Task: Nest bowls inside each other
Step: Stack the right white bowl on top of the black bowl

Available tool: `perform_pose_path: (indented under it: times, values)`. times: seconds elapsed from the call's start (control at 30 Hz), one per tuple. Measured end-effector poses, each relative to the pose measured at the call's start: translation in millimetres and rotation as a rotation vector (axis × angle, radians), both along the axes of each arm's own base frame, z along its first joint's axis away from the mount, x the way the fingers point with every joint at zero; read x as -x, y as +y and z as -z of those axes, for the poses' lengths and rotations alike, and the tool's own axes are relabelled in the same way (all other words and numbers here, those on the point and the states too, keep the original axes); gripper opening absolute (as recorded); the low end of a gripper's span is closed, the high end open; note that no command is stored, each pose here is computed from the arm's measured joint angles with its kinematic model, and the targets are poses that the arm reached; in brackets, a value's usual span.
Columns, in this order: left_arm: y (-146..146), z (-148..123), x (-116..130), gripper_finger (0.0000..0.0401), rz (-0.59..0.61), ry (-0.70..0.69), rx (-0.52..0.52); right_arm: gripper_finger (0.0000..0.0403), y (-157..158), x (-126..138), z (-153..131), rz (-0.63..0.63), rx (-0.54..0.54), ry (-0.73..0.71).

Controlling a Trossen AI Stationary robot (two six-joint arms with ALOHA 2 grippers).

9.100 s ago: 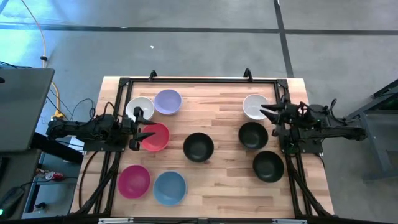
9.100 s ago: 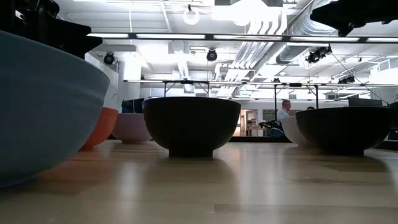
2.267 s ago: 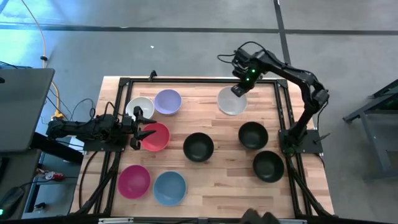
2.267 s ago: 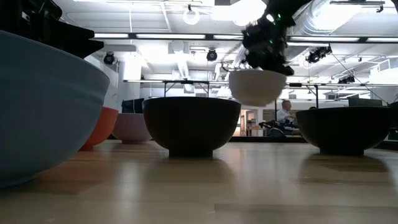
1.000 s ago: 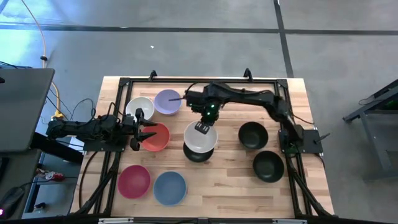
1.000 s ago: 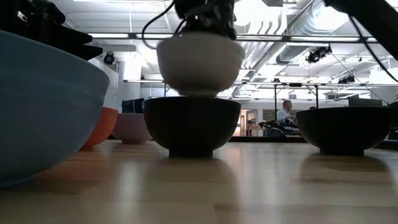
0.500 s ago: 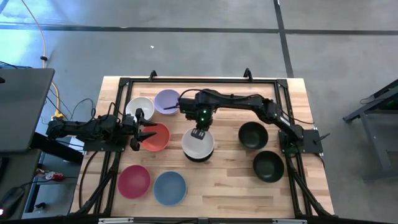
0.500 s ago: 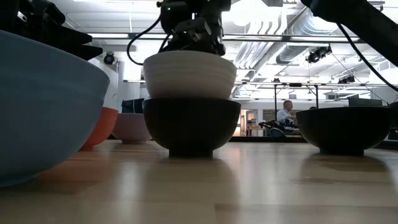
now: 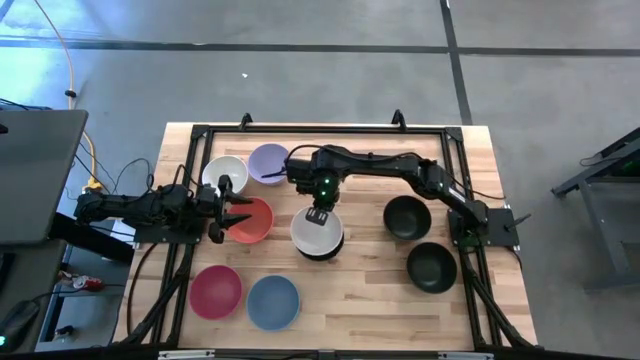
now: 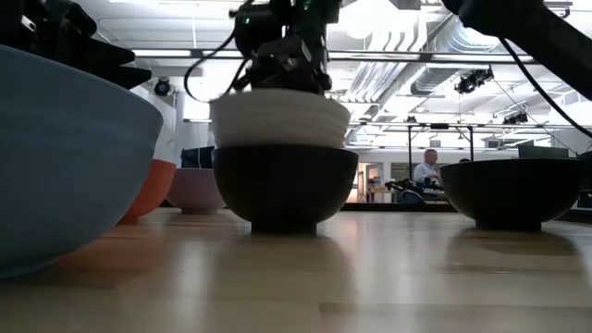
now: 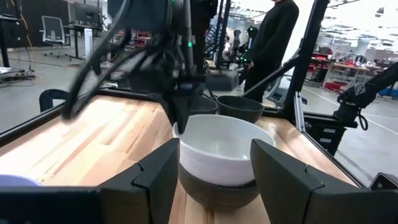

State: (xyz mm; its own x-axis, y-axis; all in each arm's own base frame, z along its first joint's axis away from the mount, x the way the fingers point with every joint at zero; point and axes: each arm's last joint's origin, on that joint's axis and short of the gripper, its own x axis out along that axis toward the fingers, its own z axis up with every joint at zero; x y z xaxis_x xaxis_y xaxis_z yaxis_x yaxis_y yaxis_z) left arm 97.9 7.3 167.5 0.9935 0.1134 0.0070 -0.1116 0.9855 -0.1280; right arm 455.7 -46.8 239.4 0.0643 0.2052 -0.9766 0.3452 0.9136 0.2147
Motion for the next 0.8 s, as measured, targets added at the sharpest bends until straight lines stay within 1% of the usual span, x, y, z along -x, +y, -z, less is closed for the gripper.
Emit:
perform_pose_path:
  times: [0.23,0.4,0.47,0.57,0.7,0.8]
  values:
    - [0,0,0,0.0186,0.004,0.001,0.0,0.0,1,-5,16,-0.033,-0.011,0.028]
    - [0,0,0,0.0186,0.018,0.005,0.0,0.0001,2,-7,15,-0.053,0.002,0.005]
    - [0,0,0,0.0186,0.018,0.005,0.0,0.0008,2,-6,15,-0.053,0.0,0.007]
    - [0,0,0,0.0186,0.018,0.005,-0.001,0.0035,2,-6,15,-0.063,-0.01,0.003]
    - [0,0,0,0.0186,0.018,0.006,-0.007,0.0089,3,-6,15,-0.067,-0.022,0.002]
    - [0,0,0,0.0186,0.018,0.006,-0.007,0.0124,3,-5,15,-0.07,-0.053,0.014]
